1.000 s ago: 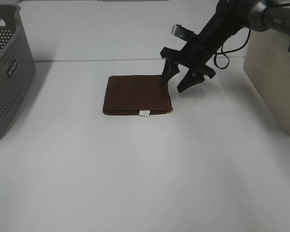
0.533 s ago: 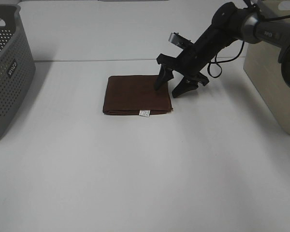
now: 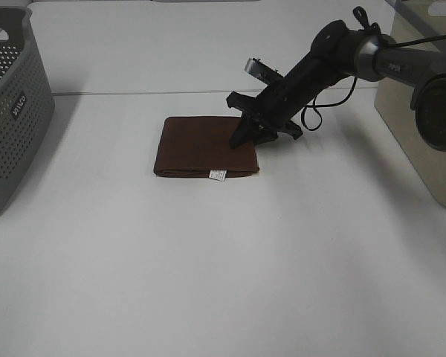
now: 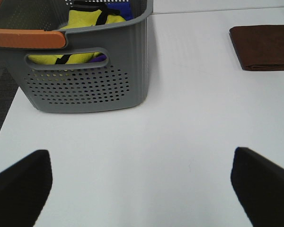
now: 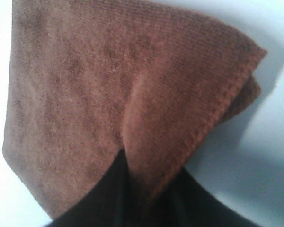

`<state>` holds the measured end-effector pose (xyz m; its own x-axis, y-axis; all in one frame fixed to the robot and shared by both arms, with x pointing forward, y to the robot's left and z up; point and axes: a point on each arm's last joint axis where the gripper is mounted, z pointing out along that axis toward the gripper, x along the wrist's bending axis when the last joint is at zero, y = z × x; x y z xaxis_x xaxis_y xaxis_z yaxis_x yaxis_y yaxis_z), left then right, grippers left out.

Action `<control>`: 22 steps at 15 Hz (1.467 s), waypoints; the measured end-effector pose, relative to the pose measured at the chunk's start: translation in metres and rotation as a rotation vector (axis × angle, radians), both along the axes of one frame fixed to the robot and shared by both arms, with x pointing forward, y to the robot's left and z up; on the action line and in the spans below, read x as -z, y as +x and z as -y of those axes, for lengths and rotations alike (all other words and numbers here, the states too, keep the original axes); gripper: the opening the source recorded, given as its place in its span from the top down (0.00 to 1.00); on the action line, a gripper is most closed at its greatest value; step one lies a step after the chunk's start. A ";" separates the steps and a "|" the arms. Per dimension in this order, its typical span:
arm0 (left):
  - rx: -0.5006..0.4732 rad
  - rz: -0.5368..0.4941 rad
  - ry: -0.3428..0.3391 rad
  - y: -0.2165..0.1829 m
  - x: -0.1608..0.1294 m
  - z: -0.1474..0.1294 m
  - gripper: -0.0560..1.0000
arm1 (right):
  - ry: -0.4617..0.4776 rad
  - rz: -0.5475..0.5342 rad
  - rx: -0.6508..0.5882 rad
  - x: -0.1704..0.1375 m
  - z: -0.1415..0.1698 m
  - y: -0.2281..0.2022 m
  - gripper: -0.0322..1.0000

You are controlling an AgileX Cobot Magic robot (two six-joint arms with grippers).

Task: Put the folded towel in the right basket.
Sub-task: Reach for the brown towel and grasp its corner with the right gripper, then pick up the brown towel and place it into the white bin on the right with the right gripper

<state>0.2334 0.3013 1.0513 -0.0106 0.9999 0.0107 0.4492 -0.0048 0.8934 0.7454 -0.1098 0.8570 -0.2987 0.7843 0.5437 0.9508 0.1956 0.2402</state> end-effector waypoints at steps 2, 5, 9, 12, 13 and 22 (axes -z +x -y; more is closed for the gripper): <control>0.000 0.000 0.000 0.000 0.000 0.000 0.02 | -0.009 0.007 -0.007 -0.001 -0.001 0.000 0.89; 0.000 0.000 0.000 0.000 0.000 0.000 0.02 | -0.018 0.075 -0.039 -0.027 0.000 0.001 0.89; 0.000 0.000 0.000 0.000 0.000 0.000 0.02 | 0.021 0.278 -0.094 -0.131 0.000 -0.001 0.89; 0.000 0.000 0.000 0.000 0.000 0.000 0.02 | -0.036 0.445 -0.120 -0.207 0.010 -0.016 0.89; 0.000 0.000 0.000 0.000 0.000 0.000 0.02 | -0.086 0.500 -0.118 -0.227 0.015 -0.021 0.89; 0.000 0.000 0.000 0.000 0.000 0.000 0.02 | -0.390 0.717 0.221 -0.347 0.142 -0.058 0.89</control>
<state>0.2334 0.3013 1.0513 -0.0106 0.9999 0.0107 0.4492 -0.0048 0.8934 0.6869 -0.2515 1.2038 -0.2853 0.9575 -0.0412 0.6198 0.2172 0.7541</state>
